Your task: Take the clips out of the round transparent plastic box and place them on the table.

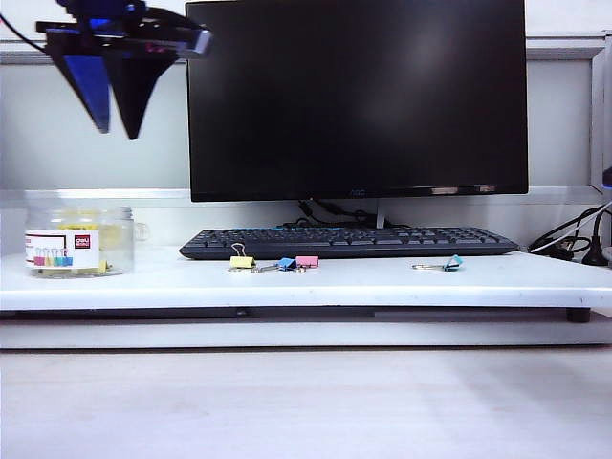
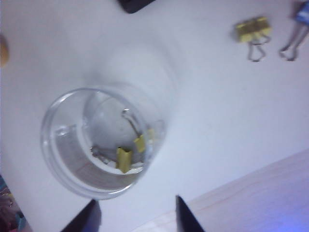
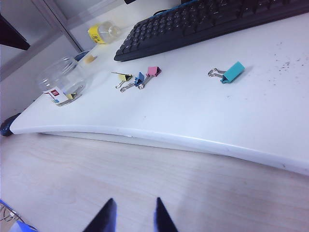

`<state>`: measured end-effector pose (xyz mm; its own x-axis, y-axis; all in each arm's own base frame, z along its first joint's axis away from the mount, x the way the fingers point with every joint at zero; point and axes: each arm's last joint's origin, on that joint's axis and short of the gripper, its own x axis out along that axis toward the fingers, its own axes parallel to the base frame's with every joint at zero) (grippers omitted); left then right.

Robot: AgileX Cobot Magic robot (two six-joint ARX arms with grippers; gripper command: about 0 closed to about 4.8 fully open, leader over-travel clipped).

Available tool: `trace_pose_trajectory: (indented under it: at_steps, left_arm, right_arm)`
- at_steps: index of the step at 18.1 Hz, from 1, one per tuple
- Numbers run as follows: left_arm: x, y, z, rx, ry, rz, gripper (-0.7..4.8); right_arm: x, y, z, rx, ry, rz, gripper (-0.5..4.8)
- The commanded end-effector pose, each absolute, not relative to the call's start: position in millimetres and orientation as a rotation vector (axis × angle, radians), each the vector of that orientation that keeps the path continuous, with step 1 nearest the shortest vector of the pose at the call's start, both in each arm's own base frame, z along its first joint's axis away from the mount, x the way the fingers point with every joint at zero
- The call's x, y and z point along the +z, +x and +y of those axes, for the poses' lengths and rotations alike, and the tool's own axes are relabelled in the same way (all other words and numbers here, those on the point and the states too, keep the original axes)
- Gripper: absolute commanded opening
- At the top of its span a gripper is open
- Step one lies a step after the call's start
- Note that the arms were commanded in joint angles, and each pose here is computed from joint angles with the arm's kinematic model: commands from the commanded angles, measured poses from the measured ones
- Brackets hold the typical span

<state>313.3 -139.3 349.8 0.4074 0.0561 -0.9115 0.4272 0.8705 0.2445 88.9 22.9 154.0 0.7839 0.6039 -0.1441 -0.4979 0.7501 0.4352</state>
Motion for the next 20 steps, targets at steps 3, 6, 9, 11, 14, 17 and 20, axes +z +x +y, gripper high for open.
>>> trace_pose_trajectory:
  at_steps: [3,6,9,11,14,17,20]
  left_arm:
    - [352,317,-124,-0.207,0.458,1.148,2.14]
    - [352,320,-116,-0.19,0.443,1.153,2.14]
    - [351,321,-116,-0.208,0.449,1.157,2.14]
    - [350,321,-118,-0.244,0.428,1.164,2.14]
    - [349,320,-118,-0.246,0.429,1.166,2.14]
    - [349,320,-117,-0.246,0.43,1.169,2.14]
    - [349,319,-118,-0.259,0.423,1.178,2.14]
  right_arm:
    - [154,87,24,0.669,0.397,0.304,1.08]
    - [155,85,27,0.797,0.403,0.32,1.07]
    - [156,83,28,0.879,0.407,0.325,1.07]
    - [163,83,29,0.928,0.443,0.289,1.07]
    - [181,82,29,0.981,0.463,0.168,1.08]
    - [186,81,29,0.994,0.459,0.127,1.08]
    - [194,79,29,1.002,0.447,0.112,1.29]
